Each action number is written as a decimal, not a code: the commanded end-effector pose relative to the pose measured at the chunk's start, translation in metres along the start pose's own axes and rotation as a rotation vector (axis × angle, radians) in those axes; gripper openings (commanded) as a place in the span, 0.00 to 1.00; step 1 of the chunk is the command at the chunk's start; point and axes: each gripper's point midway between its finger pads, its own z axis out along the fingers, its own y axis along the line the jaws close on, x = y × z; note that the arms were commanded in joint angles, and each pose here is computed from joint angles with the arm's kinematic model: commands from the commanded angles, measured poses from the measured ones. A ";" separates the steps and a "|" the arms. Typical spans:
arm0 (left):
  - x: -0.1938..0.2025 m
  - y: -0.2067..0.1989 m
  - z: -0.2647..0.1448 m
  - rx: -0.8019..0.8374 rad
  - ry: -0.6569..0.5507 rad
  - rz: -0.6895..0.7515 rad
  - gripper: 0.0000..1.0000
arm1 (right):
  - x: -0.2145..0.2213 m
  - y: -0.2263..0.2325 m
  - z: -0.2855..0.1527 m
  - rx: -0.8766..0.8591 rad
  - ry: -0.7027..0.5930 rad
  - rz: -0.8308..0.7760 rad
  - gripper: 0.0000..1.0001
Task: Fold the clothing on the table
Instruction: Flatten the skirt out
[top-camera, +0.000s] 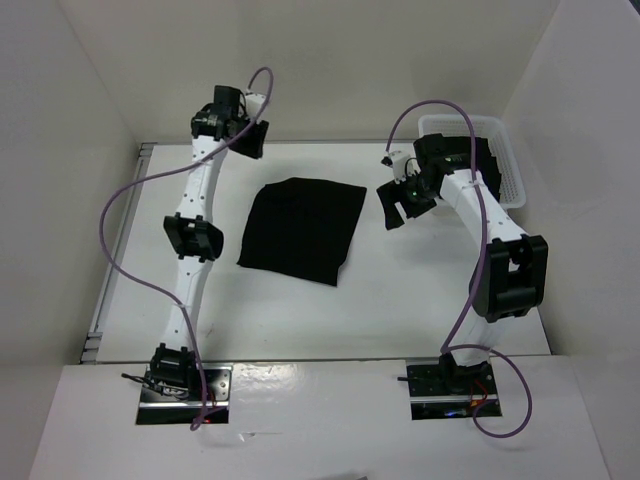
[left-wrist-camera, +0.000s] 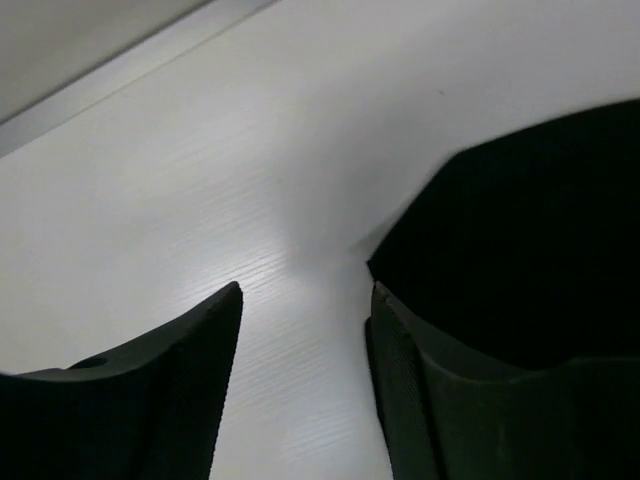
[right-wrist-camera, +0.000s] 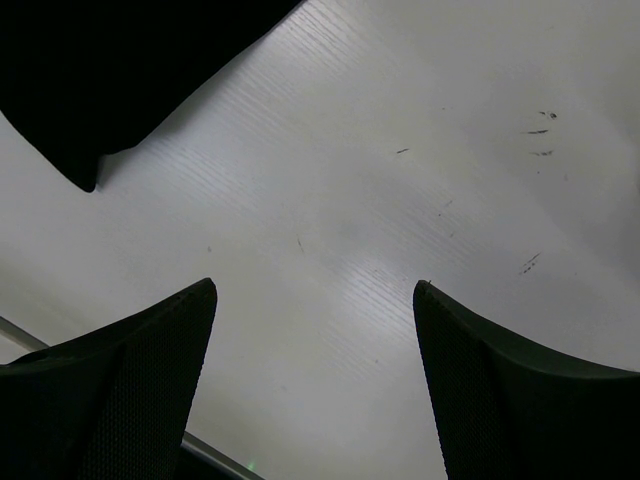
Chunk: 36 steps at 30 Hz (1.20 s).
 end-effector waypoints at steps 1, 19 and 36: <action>0.019 -0.068 0.024 0.158 0.071 0.070 0.64 | -0.011 -0.001 -0.004 -0.009 -0.022 0.004 0.83; 0.070 -0.098 0.077 0.043 0.234 0.219 0.56 | -0.011 -0.001 -0.004 -0.009 -0.022 0.004 0.83; 0.067 -0.104 0.083 0.071 0.205 0.207 0.53 | -0.012 0.000 -0.004 -0.017 -0.025 -0.006 0.83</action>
